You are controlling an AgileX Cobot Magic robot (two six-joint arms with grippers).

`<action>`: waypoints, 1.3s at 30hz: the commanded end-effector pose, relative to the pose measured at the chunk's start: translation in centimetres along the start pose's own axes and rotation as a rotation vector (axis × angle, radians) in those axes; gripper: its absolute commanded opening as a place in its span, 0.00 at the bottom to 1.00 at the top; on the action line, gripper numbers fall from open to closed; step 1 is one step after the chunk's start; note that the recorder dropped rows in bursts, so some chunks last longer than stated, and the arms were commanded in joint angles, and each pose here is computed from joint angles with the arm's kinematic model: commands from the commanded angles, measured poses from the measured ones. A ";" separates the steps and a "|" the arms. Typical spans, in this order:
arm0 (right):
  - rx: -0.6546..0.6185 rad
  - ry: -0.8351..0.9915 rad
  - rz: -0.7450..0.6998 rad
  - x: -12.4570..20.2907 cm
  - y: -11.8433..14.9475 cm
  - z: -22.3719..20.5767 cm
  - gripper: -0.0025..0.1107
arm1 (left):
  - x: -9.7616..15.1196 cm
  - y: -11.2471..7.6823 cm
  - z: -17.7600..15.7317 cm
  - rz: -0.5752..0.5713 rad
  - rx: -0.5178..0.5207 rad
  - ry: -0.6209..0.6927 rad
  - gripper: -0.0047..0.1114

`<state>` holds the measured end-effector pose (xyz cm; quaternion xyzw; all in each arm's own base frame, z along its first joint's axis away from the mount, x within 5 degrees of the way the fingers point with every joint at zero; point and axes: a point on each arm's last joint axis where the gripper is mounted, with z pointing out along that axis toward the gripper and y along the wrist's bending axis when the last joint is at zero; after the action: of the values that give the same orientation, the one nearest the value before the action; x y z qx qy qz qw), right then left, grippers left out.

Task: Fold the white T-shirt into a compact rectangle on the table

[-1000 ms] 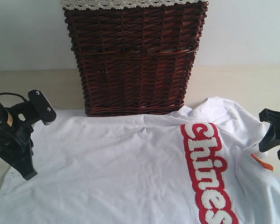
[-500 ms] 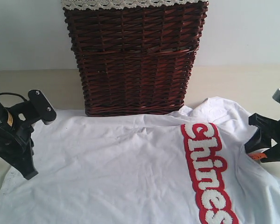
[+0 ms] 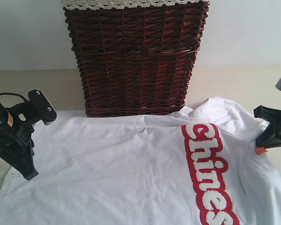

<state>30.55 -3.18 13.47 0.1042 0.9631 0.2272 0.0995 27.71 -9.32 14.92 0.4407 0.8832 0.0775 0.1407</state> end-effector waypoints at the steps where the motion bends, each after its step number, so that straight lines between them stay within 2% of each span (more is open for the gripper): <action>1: 0.107 0.018 -0.128 -0.8 0.6 -3.2 0.02 | 0.0 0.0 -0.3 -0.020 -0.001 -0.012 0.04; 4: 0.210 0.026 -0.124 -1.6 0.5 -4.9 0.07 | 0.0 0.0 -0.3 -0.020 -0.001 -0.012 0.04; 10: 0.271 -0.059 -0.140 -2.6 0.1 -5.2 0.31 | 0.0 0.0 -0.3 -0.020 -0.001 -0.012 0.04; 12: 0.330 -0.064 -0.103 -2.7 -0.6 -5.1 0.35 | 0.0 0.0 -0.3 -0.018 -0.001 -0.014 0.04; 15: 0.363 -0.043 -0.034 -2.8 -0.7 -5.6 0.34 | -0.1 0.1 -0.3 -0.014 -0.004 -0.020 0.04; 17: 0.255 0.005 -0.034 -2.7 0.5 -5.7 0.28 | -0.1 0.1 -0.3 -0.015 -0.005 -0.024 0.04; 18: 0.146 0.029 -0.093 -2.6 1.5 -5.7 0.21 | -0.3 -0.1 -0.4 -0.025 -0.001 -0.038 0.04; 19: 0.096 0.029 -0.121 -2.5 2.1 -5.7 0.16 | -0.5 -0.3 -0.4 -0.026 0.003 -0.049 0.04; 20: 0.073 0.032 -0.174 -2.3 3.2 -5.9 0.04 | -1.2 -1.2 -0.7 0.009 0.028 -0.076 0.04; 21: 0.089 0.036 -0.214 -2.0 4.0 -6.0 0.02 | -1.7 -2.2 -0.8 0.065 0.056 -0.094 0.04; 24: 0.089 0.025 -0.298 -1.6 6.4 -5.8 0.02 | -3.9 -6.4 -1.3 0.257 0.164 -0.186 0.04; 25: 0.090 0.034 -0.324 -1.4 7.0 -5.6 0.02 | -4.7 -7.7 -1.4 0.290 0.187 -0.239 0.04; 27: 0.106 0.052 -0.365 -1.1 7.6 -5.2 0.02 | -6.3 -9.9 -1.3 0.291 0.239 -0.299 0.04; 28: 0.110 0.054 -0.369 -1.1 7.6 -5.2 0.02 | -6.4 -10.2 -1.0 0.295 0.258 -0.278 0.04; 30: 0.113 0.050 -0.364 -1.2 7.6 -5.2 0.02 | -5.7 -9.6 0.6 0.270 0.299 -0.172 0.04; 34: 0.117 0.040 -0.365 -1.3 7.6 -5.2 0.02 | -3.8 -7.4 3.0 0.164 0.302 -0.028 0.04; 39: 0.141 0.053 -0.359 -1.2 7.3 -5.3 0.02 | -2.8 -5.5 3.7 0.089 0.296 0.000 0.04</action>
<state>31.57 0.85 21.32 -0.0672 0.9805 0.1527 0.1036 26.06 -16.09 11.27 0.5047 0.8565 -0.0576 0.0917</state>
